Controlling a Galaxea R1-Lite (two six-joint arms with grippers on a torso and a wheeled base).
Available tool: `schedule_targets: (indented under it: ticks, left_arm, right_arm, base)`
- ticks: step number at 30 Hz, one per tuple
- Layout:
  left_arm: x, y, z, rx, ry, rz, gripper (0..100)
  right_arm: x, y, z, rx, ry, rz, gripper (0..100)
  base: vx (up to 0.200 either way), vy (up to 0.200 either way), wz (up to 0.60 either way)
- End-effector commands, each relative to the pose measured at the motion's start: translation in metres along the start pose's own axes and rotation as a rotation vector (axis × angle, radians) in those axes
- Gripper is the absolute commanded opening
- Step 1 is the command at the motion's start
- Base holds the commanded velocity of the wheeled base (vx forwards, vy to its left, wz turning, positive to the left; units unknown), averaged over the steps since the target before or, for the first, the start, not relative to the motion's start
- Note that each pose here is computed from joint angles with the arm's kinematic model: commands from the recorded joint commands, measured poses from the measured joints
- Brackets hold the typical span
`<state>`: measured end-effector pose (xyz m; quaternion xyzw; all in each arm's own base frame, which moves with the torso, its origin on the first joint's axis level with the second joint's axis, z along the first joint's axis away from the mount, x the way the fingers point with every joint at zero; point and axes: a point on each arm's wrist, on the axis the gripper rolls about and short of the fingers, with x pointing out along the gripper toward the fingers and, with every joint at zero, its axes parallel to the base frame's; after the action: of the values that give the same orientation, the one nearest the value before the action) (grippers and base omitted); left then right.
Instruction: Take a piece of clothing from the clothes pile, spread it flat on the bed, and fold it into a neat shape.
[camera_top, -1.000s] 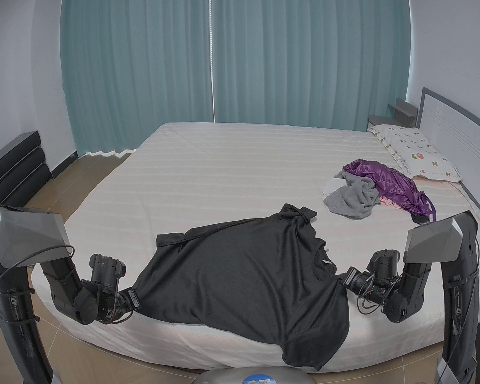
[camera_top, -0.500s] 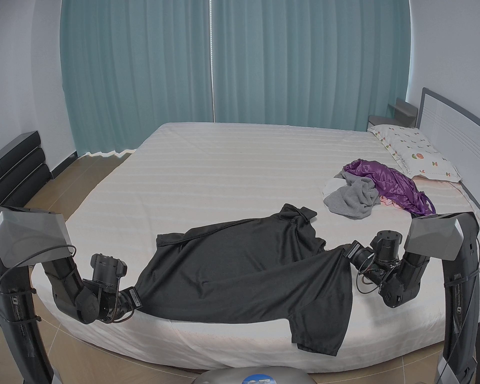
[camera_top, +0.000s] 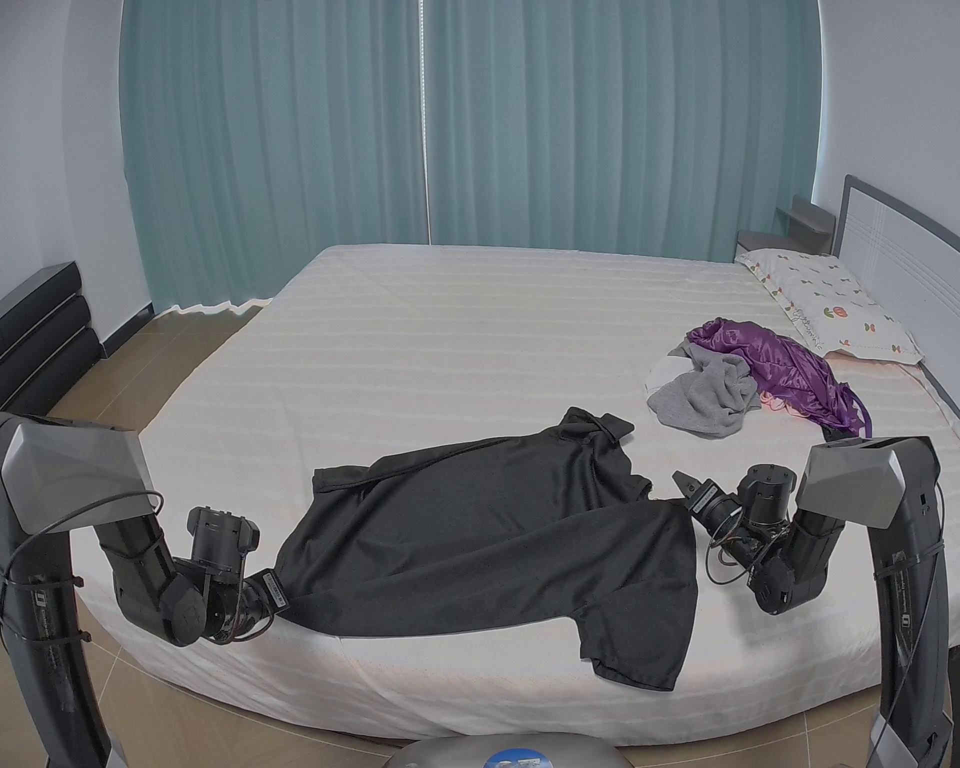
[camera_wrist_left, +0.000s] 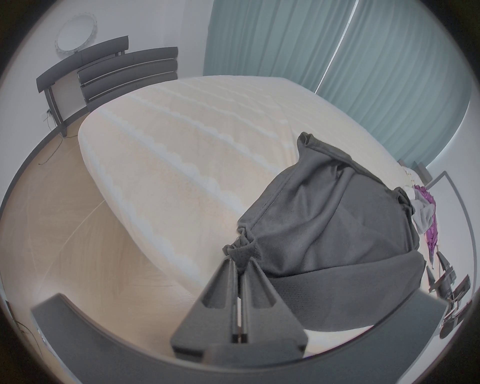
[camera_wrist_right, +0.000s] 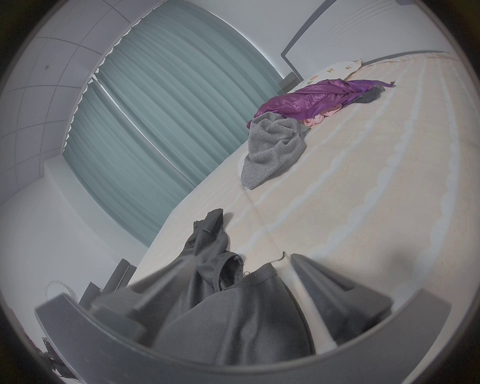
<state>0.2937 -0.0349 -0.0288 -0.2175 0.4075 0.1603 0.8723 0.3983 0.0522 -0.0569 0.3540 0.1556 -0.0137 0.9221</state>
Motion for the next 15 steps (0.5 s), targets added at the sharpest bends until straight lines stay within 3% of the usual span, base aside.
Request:
schedule_targets:
  ticks: [1, 6, 13, 15]
  left_arm:
    - [0.004, -0.001, 0.000, -0.014, -0.012, -0.009, 0]
    - [0.009, -0.001, -0.001, -0.016, -0.022, -0.016, 0]
    - [0.010, -0.003, 0.005, -0.057, -0.044, -0.026, 0]
    - [0.010, -0.003, 0.005, -0.057, -0.044, -0.026, 0]
  right_arm:
    - [-0.013, 0.004, 0.011, 0.031, -0.012, 0.009, 100]
    - [-0.048, 0.006, 0.014, 0.037, 0.093, 0.034, 100]
    - [-0.104, -0.002, -0.025, -0.022, 0.400, 0.031, 100]
    - [-0.105, -0.003, -0.026, -0.024, 0.405, 0.030, 100]
  base:
    - [0.000, 0.000, 0.00]
    - [0.000, 0.000, 0.00]
    - [0.000, 0.000, 0.00]
    - [0.000, 0.000, 0.00]
